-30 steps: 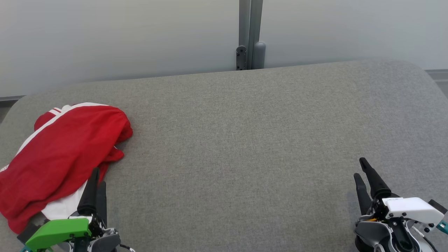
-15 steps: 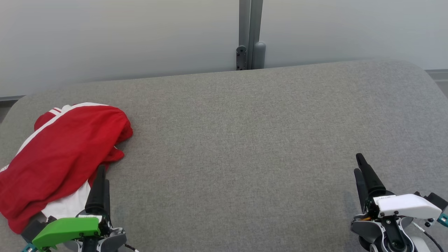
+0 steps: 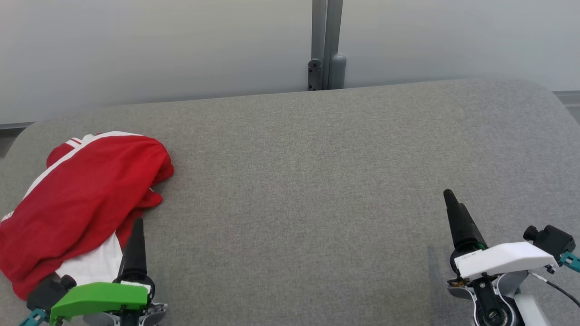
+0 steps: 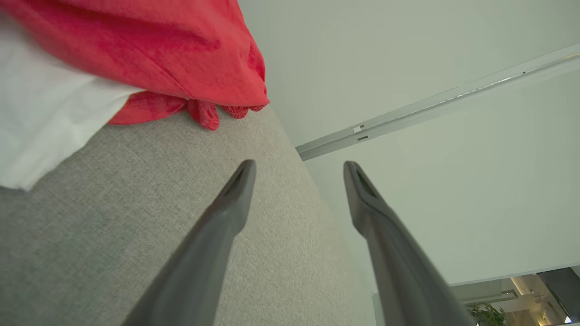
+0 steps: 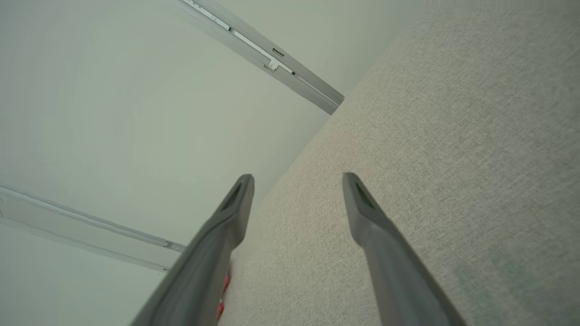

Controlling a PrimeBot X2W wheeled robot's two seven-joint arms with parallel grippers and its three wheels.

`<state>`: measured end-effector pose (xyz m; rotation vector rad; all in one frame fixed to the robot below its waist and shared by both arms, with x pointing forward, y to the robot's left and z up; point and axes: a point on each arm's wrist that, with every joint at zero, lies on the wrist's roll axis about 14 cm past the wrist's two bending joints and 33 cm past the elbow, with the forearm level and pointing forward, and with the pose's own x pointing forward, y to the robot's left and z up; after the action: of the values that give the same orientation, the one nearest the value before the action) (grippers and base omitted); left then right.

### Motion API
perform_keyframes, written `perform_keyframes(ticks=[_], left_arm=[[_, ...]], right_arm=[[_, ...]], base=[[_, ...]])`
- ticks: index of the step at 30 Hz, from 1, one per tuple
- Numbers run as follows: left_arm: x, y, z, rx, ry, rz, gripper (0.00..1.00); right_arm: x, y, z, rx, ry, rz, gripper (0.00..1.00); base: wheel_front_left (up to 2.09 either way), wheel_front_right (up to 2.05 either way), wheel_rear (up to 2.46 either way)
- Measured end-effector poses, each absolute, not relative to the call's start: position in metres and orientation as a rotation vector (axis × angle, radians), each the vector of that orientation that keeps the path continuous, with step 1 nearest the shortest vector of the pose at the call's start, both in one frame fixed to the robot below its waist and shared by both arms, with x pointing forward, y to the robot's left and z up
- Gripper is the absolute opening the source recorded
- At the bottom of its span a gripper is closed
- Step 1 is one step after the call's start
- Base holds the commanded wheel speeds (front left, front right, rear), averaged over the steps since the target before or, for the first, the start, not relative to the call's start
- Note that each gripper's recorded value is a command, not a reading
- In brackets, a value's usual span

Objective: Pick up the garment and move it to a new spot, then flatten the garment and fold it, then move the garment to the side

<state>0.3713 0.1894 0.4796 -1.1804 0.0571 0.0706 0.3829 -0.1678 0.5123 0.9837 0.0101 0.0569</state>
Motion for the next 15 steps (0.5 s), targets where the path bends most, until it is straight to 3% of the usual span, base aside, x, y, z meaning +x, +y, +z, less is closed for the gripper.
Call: perform_keyframes(ticks=[15], left_arm=[[0.3686,0.1893,0.4765,-0.827,0.07,0.045,1.0]], right_arm=[[0.3825,-0.1634,0.516,0.666,-0.011,0.09,1.0]], base=[[0.0,0.0,0.0]])
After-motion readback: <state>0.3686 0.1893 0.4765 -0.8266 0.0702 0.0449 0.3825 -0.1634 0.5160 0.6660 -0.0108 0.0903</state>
